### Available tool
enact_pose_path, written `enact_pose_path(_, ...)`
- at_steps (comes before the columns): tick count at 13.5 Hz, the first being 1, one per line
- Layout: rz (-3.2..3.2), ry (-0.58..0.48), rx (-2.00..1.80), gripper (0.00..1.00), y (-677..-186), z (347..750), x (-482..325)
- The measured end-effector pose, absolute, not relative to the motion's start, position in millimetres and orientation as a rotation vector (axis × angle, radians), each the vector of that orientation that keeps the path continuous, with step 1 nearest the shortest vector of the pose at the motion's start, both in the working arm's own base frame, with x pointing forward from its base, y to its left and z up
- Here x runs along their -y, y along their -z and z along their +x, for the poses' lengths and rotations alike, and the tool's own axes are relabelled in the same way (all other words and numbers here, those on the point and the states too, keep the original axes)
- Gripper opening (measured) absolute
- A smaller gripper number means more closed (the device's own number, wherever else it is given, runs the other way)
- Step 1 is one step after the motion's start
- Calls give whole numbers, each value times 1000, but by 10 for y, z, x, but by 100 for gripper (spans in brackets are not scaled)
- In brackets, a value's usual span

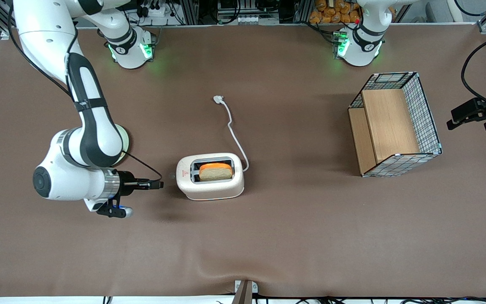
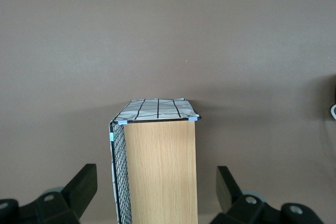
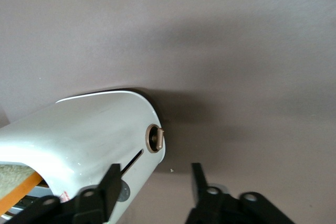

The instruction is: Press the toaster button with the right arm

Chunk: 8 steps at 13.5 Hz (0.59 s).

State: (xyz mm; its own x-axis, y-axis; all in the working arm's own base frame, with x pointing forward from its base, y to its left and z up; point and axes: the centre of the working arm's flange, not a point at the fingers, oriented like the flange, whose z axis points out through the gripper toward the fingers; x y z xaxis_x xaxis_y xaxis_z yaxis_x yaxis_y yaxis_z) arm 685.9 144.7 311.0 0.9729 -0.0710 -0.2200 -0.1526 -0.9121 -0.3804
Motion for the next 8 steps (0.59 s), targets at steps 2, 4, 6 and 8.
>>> enact_pose_path(2,-2754,-280,-163,91,-3221,6868,-1228)
enact_pose_path(4,-2836,-257,-102,100,-3392,6853,-910)
enact_pose_path(6,-2946,-212,7,100,-3671,6770,-615)
enact_pose_path(8,-2975,-191,45,100,-3924,6601,-296)
